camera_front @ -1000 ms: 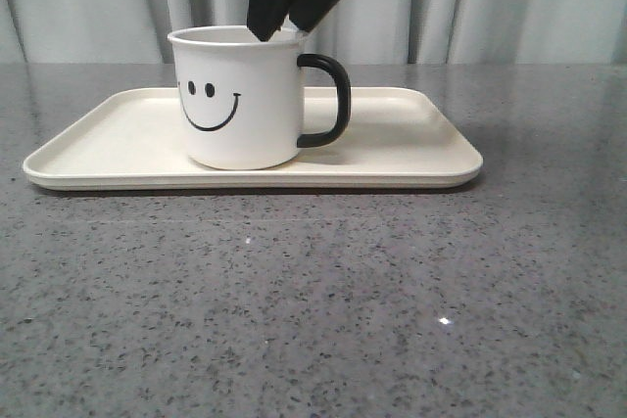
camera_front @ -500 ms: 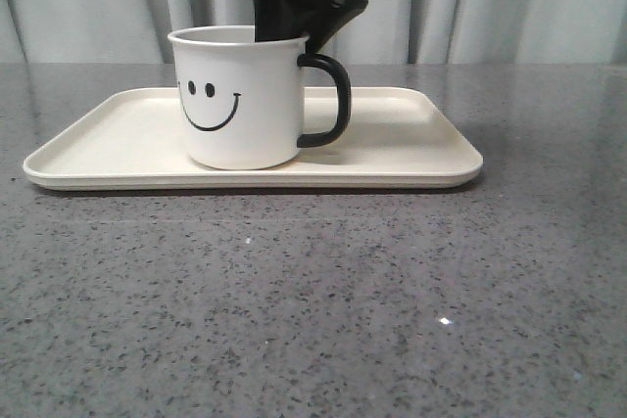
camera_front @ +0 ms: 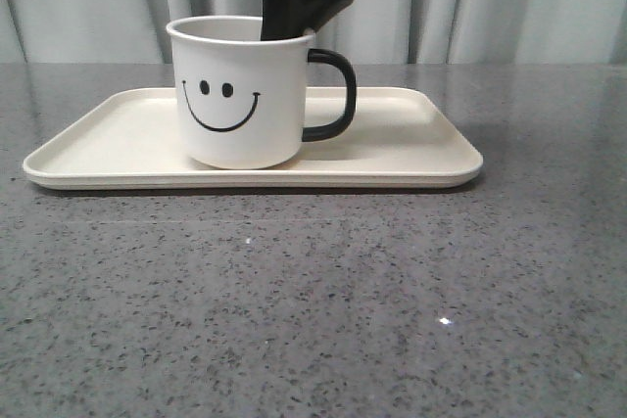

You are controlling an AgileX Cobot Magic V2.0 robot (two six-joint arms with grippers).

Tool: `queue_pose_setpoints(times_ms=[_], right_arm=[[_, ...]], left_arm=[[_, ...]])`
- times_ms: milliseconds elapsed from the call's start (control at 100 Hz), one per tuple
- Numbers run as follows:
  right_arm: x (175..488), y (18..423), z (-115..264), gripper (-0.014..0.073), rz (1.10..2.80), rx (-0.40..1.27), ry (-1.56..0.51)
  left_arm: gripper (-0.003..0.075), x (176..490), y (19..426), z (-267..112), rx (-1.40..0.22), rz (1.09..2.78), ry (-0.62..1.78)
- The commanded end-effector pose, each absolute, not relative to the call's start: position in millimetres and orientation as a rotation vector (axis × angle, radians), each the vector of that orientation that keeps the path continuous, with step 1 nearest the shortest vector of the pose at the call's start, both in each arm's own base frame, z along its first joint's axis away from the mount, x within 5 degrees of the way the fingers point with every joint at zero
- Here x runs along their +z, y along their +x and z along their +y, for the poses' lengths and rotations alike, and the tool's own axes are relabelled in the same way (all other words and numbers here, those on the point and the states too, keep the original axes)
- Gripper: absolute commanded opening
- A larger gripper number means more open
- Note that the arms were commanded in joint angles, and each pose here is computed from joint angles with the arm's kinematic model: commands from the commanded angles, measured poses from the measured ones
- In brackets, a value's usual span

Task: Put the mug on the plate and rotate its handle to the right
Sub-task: 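Grip the rim with the right gripper and lift the mug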

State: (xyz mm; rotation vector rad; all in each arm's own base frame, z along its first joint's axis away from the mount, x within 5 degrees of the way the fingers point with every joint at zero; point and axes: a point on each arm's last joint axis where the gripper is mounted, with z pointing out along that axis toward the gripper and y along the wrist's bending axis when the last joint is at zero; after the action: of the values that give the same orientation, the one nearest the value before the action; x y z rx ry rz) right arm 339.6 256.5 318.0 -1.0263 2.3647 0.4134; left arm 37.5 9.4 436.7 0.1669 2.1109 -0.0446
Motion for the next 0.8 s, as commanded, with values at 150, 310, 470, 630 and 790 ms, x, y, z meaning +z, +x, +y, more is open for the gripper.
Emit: queue_pose_setpoints(times_ms=[150,310,470,630,790], right_arm=[[423,322,246,-0.012,2.107,0.432,-1.035],[465,307,237,-0.012,1.981,0.385,-1.148],[480,302,232,-0.012,1.941,0.374,-1.156],[470,304,234,-0.0118,1.947,0.334,-1.262],[456,313,238,-0.0118,1.992,0.315,-1.285]], left_arm=[[-0.002,444,39,10,-0.051,2.071,0.157],[-0.002,444,39,10,-0.051,2.071,0.157],[-0.002,444,39,10,-0.051,2.071,0.157],[-0.002,444,39,9,-0.06,2.073,0.16],[-0.002,444,39,9,-0.06,2.073,0.16]])
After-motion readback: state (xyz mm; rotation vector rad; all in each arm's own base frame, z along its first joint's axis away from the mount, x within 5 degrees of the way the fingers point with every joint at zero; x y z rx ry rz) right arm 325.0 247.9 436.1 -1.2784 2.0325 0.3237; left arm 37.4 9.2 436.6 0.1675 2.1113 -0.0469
